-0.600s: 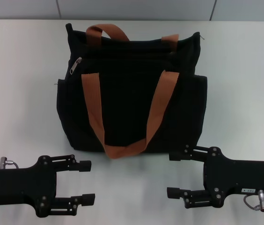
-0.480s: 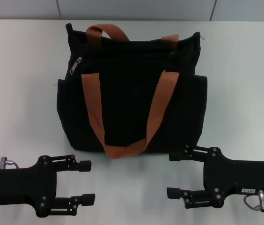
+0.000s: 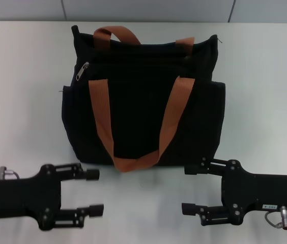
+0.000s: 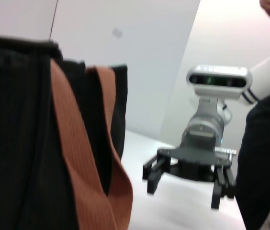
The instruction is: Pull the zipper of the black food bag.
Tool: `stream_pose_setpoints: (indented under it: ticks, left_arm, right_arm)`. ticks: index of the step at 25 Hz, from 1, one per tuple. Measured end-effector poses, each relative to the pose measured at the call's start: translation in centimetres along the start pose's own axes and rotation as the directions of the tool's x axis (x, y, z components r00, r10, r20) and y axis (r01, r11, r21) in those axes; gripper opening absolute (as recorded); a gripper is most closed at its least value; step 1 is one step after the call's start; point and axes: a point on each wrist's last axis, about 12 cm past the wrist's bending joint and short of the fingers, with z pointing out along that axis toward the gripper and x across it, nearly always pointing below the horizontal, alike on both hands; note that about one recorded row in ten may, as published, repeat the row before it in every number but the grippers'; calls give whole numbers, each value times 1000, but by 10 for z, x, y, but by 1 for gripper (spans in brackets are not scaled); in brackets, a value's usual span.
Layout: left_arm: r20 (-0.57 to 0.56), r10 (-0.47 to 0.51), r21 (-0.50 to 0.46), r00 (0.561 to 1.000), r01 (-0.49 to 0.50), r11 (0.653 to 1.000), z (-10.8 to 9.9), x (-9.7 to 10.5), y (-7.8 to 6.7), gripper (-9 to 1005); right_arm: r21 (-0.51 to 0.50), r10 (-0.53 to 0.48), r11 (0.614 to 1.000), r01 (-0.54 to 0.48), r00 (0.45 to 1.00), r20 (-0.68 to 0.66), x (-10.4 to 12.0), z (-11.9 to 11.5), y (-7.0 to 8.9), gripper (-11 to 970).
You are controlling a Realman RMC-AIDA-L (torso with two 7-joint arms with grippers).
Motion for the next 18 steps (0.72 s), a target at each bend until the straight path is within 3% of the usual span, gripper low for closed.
stream_pose_setpoints:
  ticks: [5,7,11,13,14,17,18]
  left_arm:
    - [38,17,-13,999,-17,1000,-1,-4,1,740]
    - [230,151,-110,961,-128,986,-8,-23,3,740]
    - [367,240,-223,899,-165,961,-18,-35,3,739]
    - [409,269,-283,872,-159,946,-23,-38,5,739]
    - [447,300,-355,843,-141,924,-29,-40,8,739]
    - [446,315,-412,838,-120,903,-37,-42,14,738]
    - [408,314,-459,857,-104,882,-44,-43,23,738]
  right_arm:
    - [8,0,1000,0,1000,-1,0,-1,-1,819]
    - [9,0,1000,0,1000,-2,0,-1,-1,819]
    - [13,1,1000,-1,1000,-3,1,-2,0,819]
    - [17,4,1000,-4,1000,-4,2,-3,1,819]
    - [18,5,1000,-5,1000,-5,3,-3,1,819]
    - [22,6,1000,-6,1000,-6,3,-4,1,819]
    - [23,7,1000,-7,1000,-6,4,-5,1,819]
